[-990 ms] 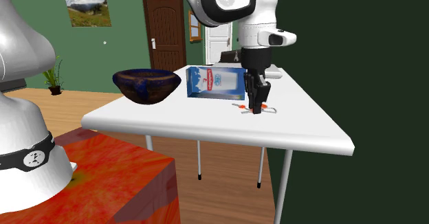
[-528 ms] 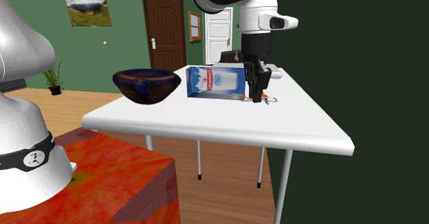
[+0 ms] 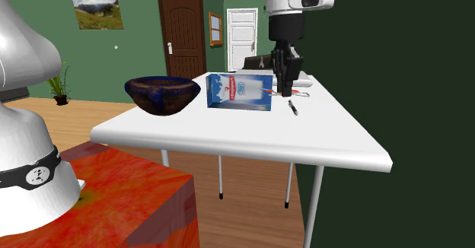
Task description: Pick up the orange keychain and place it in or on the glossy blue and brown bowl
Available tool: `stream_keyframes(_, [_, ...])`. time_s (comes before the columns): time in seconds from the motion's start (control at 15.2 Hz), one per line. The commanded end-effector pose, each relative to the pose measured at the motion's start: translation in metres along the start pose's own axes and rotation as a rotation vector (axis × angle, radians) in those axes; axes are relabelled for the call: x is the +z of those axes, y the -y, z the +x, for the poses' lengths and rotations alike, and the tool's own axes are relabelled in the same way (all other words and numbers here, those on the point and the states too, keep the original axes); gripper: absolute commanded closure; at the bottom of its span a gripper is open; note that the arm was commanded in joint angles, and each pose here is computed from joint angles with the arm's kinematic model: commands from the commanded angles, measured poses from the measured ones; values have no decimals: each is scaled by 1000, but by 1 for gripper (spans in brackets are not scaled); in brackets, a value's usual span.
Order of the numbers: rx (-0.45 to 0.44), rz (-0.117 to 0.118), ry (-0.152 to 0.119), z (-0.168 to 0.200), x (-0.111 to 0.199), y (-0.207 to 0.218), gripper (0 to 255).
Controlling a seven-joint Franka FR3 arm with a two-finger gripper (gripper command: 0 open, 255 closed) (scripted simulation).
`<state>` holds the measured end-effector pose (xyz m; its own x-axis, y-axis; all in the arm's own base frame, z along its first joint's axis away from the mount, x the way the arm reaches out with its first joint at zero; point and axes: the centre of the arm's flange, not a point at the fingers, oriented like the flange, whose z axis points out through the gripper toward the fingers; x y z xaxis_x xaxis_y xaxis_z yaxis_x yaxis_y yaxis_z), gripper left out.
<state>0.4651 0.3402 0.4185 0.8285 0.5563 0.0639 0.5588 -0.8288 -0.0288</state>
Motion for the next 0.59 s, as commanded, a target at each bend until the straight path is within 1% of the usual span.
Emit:
stream_keyframes(0.0, [0,0,0,0,-11,0,255])
stream_keyframes(0.53, [0,0,0,3,-53,2,255])
